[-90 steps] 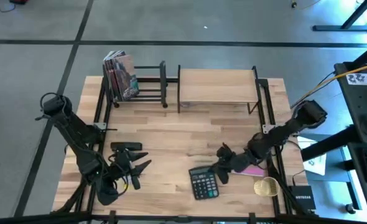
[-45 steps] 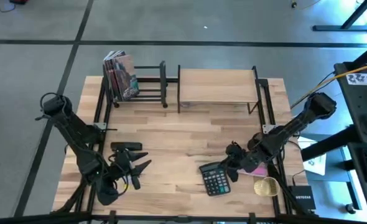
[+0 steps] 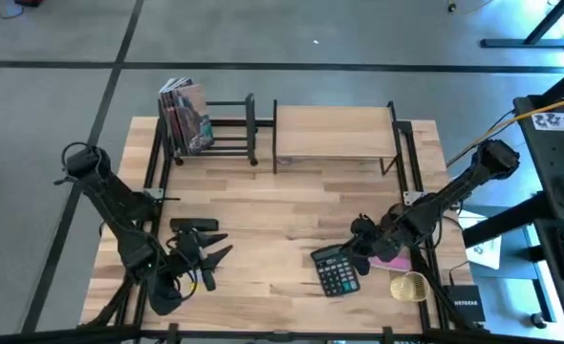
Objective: Stock shelves
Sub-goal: Remove the black calculator from under the shelf, then remove the red scented candle jar from under the shelf
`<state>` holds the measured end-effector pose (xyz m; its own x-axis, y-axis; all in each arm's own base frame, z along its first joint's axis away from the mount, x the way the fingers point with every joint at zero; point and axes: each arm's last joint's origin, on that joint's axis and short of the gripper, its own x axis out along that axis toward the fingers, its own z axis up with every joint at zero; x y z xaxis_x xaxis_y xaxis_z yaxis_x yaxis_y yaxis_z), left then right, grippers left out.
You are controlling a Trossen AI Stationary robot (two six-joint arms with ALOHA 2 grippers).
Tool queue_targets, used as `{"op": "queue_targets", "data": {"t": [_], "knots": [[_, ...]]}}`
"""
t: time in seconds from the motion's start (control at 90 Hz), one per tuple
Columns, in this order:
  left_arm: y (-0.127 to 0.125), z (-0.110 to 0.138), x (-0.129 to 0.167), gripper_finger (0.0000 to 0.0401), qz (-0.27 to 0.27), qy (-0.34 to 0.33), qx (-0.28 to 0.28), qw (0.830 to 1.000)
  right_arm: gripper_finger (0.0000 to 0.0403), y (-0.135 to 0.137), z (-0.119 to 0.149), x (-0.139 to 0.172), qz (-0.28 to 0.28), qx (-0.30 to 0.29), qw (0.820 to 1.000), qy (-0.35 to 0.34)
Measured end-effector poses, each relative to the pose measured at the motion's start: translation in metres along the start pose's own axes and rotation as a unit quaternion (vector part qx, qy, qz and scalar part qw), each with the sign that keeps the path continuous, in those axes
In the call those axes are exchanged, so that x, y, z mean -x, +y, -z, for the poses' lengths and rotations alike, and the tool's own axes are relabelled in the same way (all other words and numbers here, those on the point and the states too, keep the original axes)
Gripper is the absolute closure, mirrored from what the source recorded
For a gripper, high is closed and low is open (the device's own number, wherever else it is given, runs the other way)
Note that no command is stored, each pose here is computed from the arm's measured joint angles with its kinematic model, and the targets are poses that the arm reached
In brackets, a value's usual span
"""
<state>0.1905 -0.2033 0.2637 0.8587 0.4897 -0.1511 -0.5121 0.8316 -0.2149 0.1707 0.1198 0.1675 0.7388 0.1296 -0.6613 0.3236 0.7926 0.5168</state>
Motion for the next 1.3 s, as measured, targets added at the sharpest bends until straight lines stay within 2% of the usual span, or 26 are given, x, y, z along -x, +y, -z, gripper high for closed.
{"op": "queue_targets", "data": {"t": [0.3, 0.533, 0.633, 0.867, 0.967, 1.1, 1.2, 1.3], "knots": [[0.0, 0.0, 0.0, 0.0258, 0.0, -0.001, 0.0, 1.0, 0.0342, -0.011, -0.002, -0.002, 0.045, 0.004, 0.999, 0.019], [0.0, 0.0, -0.001, 0.0258, -0.002, -0.001, -0.002, 1.0, 0.0337, -0.01, -0.001, -0.001, 0.041, 0.005, 0.999, 0.034], [0.001, -0.001, -0.003, 0.0258, -0.006, -0.001, -0.003, 1.0, 0.031, -0.009, -0.004, 0.001, 0.057, 0.009, 0.998, 0.04], [0.002, -0.001, -0.009, 0.0258, -0.011, 0.004, -0.002, 1.0, 0.0217, -0.001, -0.022, 0.005, 0.077, 0.033, 0.995, 0.045], [0.002, -0.001, -0.009, 0.0258, -0.009, 0.008, -0.002, 1.0, 0.0192, 0.006, -0.036, 0.007, 0.073, 0.055, 0.996, 0.013], [0.002, -0.001, -0.009, 0.0258, -0.009, 0.008, -0.003, 1.0, 0.0177, 0.011, -0.052, 0.003, 0.084, 0.083, 0.989, -0.087], [0.002, -0.001, -0.009, 0.0258, -0.009, 0.008, -0.003, 1.0, 0.0175, 0.009, -0.064, -0.011, 0.099, 0.101, 0.979, -0.149], [0.001, -0.001, -0.009, 0.0258, -0.009, 0.009, -0.003, 1.0, 0.0177, 0.006, -0.079, -0.035, 0.105, 0.093, 0.97, -0.198]]}}
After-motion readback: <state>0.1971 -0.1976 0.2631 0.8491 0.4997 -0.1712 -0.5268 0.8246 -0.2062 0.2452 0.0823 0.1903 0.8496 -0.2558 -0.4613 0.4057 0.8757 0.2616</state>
